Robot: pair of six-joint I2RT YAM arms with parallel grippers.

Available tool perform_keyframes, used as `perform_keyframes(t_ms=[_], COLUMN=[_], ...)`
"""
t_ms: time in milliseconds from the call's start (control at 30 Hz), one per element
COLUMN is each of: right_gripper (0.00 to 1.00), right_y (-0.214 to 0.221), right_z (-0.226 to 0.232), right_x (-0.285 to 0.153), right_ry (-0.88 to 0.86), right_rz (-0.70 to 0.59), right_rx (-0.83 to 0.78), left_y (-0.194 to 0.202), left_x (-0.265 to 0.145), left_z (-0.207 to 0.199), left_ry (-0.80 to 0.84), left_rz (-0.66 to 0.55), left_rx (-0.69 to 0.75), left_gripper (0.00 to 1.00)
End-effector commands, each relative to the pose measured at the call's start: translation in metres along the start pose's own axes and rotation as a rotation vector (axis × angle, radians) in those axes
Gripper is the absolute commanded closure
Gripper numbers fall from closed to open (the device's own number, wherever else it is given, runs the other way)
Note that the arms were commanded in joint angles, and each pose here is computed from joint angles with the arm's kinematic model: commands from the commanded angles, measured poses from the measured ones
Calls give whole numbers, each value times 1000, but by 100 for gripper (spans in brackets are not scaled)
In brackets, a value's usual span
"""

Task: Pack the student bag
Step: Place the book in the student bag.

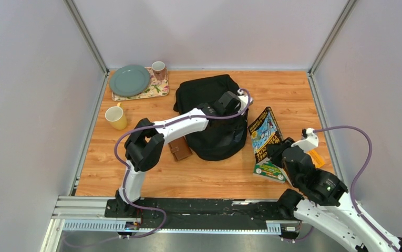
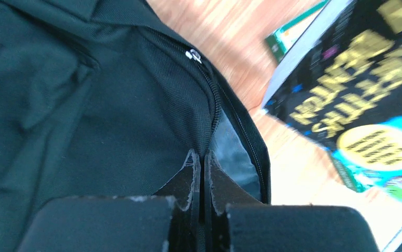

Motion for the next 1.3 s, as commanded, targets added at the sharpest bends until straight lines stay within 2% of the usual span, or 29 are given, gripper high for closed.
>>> perform_keyframes(t_ms=[0,200,433,633,733,900,1033,1167,1200,1267], right_gripper=[97,100,100,100,100,100,100,100,100,100], right_y=[-20,-24,-4,30,39,46,41,54,61,59], right_z=[26,34,66,74,82,80,80,80,78,83], right_x=[-6,-20,-42,-36,-26,-8,11,40,49,57], right_ry=[-88,-140,-322,-353,-387,-315,-295,-291,-275,-292], right_rz=[-51,-11,181,326,333,320,238,242,257,253], right_rx=[96,140,222,283,319,335,329,382,394,446], left_y=[-65,-71,-98,-118,-118,-111,-105,-91,-88,-82], left_x=[-55,-60,-68,-73,-75,-76,-81,-83,-82,-84], left_z=[-16,-1,3,0,-2,-5,-17,-26,-27,-32], left_ry=[45,3,-16,-9,6,22,90,147,156,186], left_rz=[-135,-138,-181,-214,-215,-200,-195,-188,-182,-168], left_rx=[68,44,43,30,19,3,-11,-22,-25,-30], left_gripper=[100,100,100,100,100,100,100,100,98,87])
Point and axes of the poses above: each gripper's point midway between its finger pads, its own x axis out along the fingers, its own z axis along the line the jaws close on, y = z × x, the point moved 2 cm from there along -x, back along the fingers, and after that the axes turned 1 degree about x, right-handed, at the moved point
